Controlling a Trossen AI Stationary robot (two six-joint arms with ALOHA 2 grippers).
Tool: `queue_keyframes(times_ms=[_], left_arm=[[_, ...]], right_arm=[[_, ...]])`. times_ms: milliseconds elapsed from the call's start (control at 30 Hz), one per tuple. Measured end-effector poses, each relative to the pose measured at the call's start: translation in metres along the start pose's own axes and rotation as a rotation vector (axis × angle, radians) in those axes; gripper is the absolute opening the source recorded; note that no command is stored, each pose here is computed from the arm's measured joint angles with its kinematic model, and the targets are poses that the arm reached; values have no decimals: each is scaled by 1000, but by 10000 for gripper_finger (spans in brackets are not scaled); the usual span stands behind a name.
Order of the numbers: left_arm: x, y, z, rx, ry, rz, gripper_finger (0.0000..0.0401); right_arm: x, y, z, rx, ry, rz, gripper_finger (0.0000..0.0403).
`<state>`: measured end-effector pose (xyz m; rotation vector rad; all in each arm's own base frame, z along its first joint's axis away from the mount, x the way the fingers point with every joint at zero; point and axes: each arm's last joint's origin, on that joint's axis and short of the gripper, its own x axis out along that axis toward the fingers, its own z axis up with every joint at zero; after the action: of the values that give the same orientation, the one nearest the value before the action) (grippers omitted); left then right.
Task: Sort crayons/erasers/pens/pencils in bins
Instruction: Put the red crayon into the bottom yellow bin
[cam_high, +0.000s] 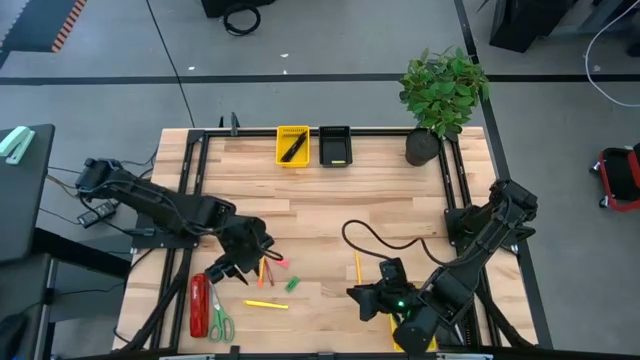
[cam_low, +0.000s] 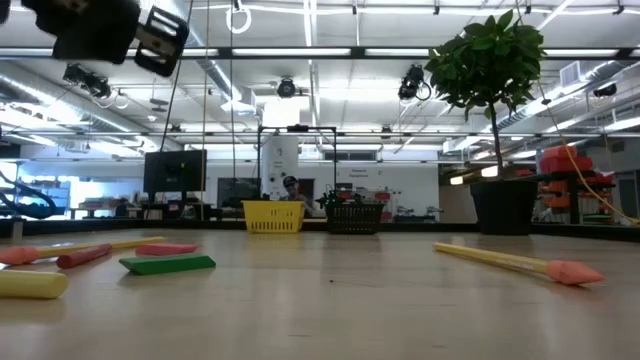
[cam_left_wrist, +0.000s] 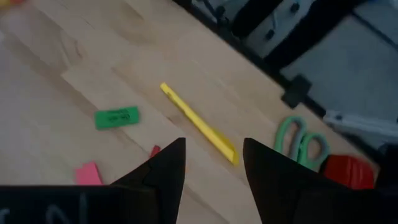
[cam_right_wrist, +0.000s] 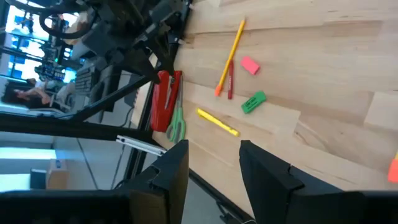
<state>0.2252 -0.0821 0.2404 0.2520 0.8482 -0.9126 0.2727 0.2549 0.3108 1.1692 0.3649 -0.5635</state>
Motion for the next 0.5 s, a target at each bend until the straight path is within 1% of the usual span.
queue_keyframes(times_ms=[67,133,167,333,433,500], left_arm=[[9,3,-6,14,48,6,169],[16,6,-13,5,119,43,169],[19,9,-14,-3,133,60,169],[29,16,-18,-118,169,65,169],[32,17,-18,-191,177,69,169],[32,18,-18,-216,177,85,169]], right_arm=[[1,0,0,0,13,-5,149],[0,1,-1,32,41,-5,149],[-1,1,-3,52,63,-5,149],[-8,-2,-12,85,157,-30,149],[-11,-7,-13,88,176,-77,149],[-12,-9,-13,113,173,-98,149]])
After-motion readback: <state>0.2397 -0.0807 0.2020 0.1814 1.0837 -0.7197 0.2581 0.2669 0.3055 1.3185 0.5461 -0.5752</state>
